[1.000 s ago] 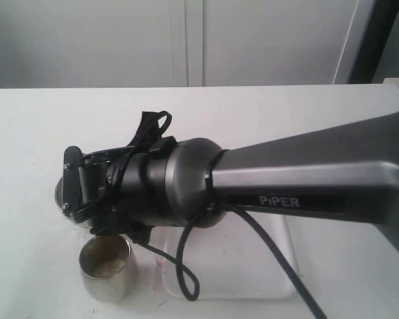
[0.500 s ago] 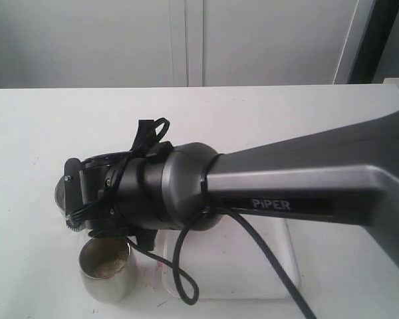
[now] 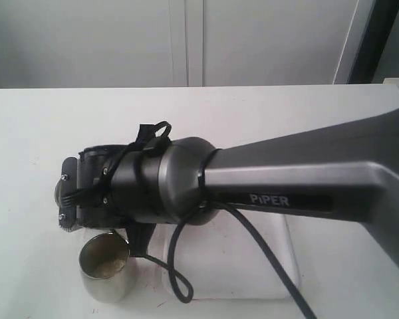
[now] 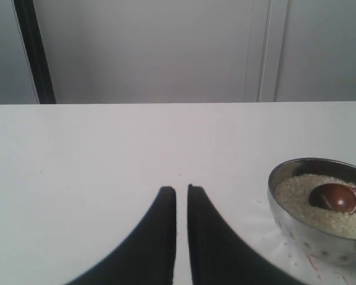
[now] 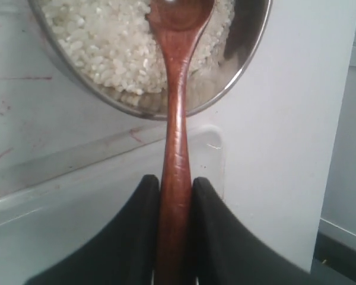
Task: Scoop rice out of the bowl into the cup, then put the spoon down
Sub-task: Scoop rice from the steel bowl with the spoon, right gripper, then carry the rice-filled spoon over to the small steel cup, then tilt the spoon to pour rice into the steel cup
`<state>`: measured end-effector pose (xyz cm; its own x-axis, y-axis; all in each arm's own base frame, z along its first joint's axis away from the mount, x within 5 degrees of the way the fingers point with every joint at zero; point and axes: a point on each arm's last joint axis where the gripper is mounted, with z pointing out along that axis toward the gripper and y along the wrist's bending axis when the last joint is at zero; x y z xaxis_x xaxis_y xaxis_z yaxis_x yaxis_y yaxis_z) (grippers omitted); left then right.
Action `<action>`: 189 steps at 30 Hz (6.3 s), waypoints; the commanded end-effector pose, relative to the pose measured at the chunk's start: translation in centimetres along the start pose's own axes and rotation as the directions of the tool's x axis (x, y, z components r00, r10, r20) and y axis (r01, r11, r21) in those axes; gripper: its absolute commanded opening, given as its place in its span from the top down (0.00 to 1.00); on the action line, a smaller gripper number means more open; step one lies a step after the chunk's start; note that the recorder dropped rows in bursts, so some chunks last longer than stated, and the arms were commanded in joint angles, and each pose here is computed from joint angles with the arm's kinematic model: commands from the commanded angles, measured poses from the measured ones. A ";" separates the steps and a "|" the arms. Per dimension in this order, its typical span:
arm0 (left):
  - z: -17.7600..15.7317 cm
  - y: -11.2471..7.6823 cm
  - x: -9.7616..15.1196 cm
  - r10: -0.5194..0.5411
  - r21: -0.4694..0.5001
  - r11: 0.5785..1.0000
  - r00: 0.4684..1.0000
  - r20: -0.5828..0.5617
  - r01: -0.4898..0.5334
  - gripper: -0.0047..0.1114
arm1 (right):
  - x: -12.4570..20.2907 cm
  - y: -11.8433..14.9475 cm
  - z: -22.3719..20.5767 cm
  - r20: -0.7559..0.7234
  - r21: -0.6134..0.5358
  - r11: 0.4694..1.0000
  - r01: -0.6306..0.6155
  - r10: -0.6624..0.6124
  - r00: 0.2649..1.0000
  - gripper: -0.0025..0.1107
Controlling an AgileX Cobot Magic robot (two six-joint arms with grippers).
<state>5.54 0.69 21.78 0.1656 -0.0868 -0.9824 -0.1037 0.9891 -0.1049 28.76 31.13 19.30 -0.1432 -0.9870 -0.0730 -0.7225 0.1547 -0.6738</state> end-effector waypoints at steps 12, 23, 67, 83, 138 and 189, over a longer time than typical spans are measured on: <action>0.0 -0.1 -0.3 -0.011 0.006 1.000 1.000 0.012 0.011 0.84 | 0.3 -2.9 -1.0 -0.050 -0.301 0.934 -0.191 0.185 0.982 0.98; 0.0 -0.1 -0.3 -0.011 0.006 1.000 1.000 0.012 0.011 0.84 | 0.8 -3.4 -0.1 -0.044 -0.454 0.830 -0.323 0.341 0.939 0.98; 0.0 -0.1 -0.3 -0.012 0.012 1.000 1.000 0.012 0.012 0.84 | 2.0 -6.9 -2.1 0.084 -0.528 0.734 -0.427 0.545 0.834 0.98; 0.0 -0.1 -0.3 -0.012 0.012 1.000 1.000 0.012 0.012 0.84 | 8.9 -4.7 -7.3 0.176 -0.483 0.748 -0.455 0.592 0.787 0.98; 0.0 -0.1 -0.3 -0.012 0.012 1.000 1.000 0.012 0.012 0.84 | 10.9 2.9 -13.0 0.133 -0.480 0.731 -0.485 0.607 0.784 0.98; 0.0 -0.1 -0.3 -0.012 0.012 1.000 1.000 0.012 0.012 0.84 | 8.7 4.3 -11.7 0.071 -0.284 0.891 -0.355 0.389 0.919 0.98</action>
<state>5.54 0.68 21.78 0.1654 -0.0871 -0.9824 -0.1020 0.9892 -0.1049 16.44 23.69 24.15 -0.3634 -0.8516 -0.3779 -0.7909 0.4963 -0.3579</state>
